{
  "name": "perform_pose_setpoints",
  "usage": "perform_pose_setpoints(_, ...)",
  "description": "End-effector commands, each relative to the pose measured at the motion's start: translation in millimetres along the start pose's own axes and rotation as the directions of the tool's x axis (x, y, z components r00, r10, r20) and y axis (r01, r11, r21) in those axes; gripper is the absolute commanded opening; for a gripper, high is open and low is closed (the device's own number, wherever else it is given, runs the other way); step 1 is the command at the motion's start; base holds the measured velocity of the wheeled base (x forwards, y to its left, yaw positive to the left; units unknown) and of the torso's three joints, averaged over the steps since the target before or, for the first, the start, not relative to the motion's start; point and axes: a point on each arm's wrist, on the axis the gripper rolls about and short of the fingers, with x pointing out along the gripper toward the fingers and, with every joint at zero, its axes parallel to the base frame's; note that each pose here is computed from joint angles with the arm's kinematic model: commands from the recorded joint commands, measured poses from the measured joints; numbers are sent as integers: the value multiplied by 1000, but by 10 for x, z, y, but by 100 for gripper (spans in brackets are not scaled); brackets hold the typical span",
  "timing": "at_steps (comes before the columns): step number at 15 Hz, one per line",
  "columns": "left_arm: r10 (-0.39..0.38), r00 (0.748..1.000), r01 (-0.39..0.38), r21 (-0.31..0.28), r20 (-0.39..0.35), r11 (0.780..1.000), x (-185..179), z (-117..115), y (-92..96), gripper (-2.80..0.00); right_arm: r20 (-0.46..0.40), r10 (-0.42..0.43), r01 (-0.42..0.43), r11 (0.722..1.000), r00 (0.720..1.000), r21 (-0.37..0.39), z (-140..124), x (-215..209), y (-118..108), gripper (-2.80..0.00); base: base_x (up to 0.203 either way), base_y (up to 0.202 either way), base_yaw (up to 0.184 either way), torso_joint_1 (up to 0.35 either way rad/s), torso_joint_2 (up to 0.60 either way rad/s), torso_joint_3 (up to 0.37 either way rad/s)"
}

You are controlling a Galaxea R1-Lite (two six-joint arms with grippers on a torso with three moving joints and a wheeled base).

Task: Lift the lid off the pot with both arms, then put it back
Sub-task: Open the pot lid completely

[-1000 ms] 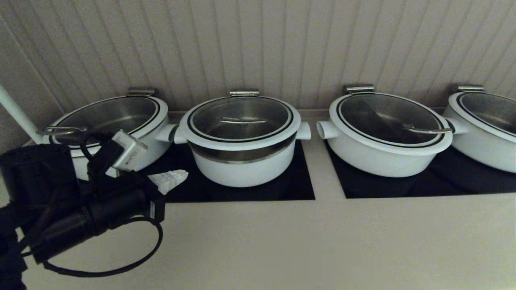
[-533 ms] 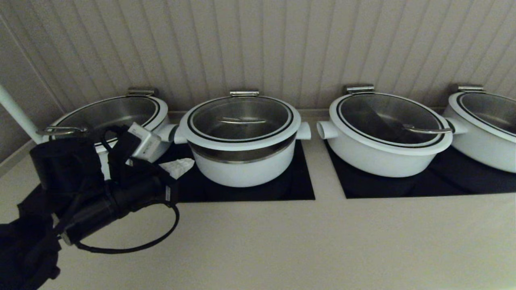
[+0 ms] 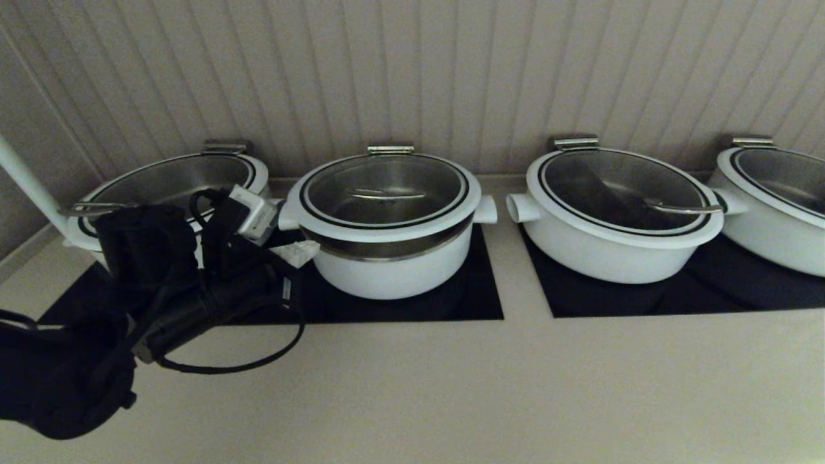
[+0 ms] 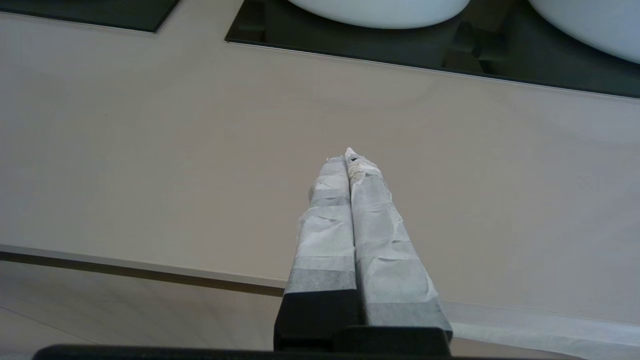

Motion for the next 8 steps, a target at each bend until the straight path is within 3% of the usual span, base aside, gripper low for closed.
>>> perform_pose_setpoints(1,8,1000,-8,2,5,1000,82,4,17,-280,0,2,-2,1000,1000,-1,0,-1,1,-280,0,0,0,0,0,0)
perform_pose_setpoints(8,59,997,-59,8,51,998,268,139,84,-280,0,1,-1,1000,1000,-1,0,-1,0,-280,0,0,0,0,0,0)
